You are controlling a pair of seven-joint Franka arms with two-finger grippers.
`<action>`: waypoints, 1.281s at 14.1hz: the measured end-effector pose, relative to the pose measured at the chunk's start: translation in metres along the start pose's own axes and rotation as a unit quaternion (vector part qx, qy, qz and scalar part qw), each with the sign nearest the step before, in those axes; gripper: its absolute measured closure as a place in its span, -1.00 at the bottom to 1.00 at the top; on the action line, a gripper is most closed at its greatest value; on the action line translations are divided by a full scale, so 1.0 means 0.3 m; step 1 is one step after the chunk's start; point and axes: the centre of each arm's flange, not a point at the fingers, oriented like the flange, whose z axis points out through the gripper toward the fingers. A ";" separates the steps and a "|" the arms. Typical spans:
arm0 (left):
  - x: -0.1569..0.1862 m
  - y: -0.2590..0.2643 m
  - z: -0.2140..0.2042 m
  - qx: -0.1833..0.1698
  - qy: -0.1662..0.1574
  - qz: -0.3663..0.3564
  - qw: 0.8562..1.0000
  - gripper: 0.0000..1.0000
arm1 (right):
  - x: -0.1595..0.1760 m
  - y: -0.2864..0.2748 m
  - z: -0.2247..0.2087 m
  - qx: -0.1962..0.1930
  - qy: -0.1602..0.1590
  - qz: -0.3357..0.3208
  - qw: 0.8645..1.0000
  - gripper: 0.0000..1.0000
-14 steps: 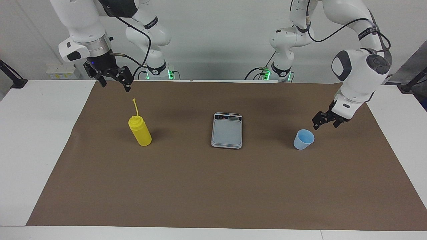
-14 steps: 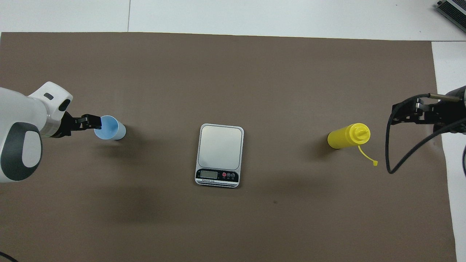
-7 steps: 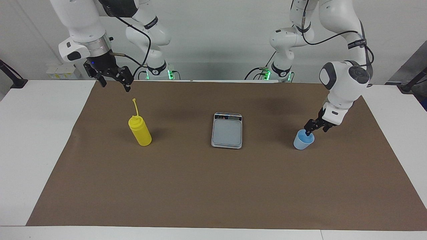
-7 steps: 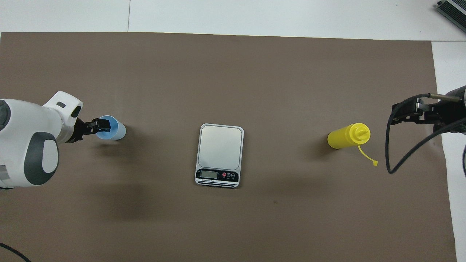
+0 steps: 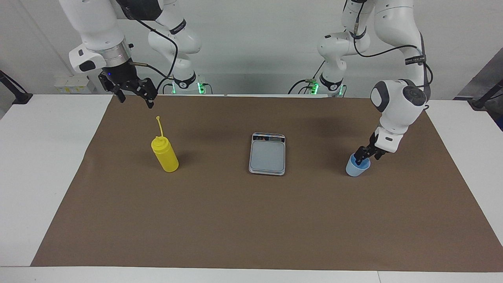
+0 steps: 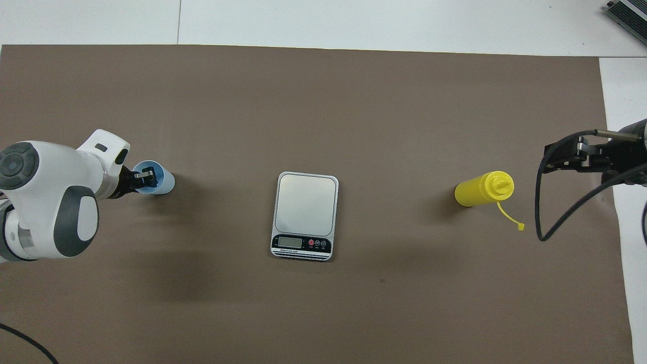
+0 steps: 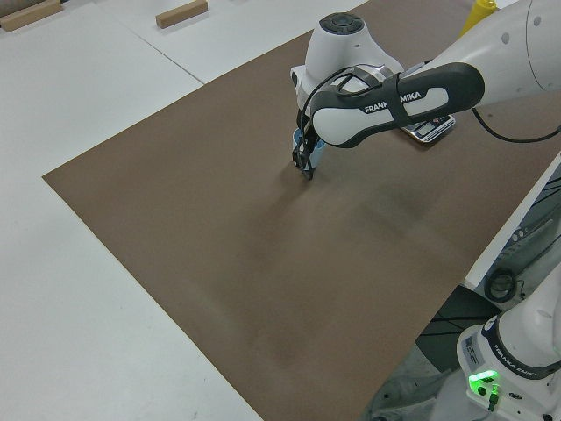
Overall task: Pour seasoning into cup on scale with both arms
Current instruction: 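Carry the blue cup onto the scale with the left gripper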
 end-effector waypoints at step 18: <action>-0.208 0.789 -0.373 -0.017 -0.027 0.060 0.998 0.93 | 0.006 0.021 0.001 0.000 0.000 0.006 1.000 -1.00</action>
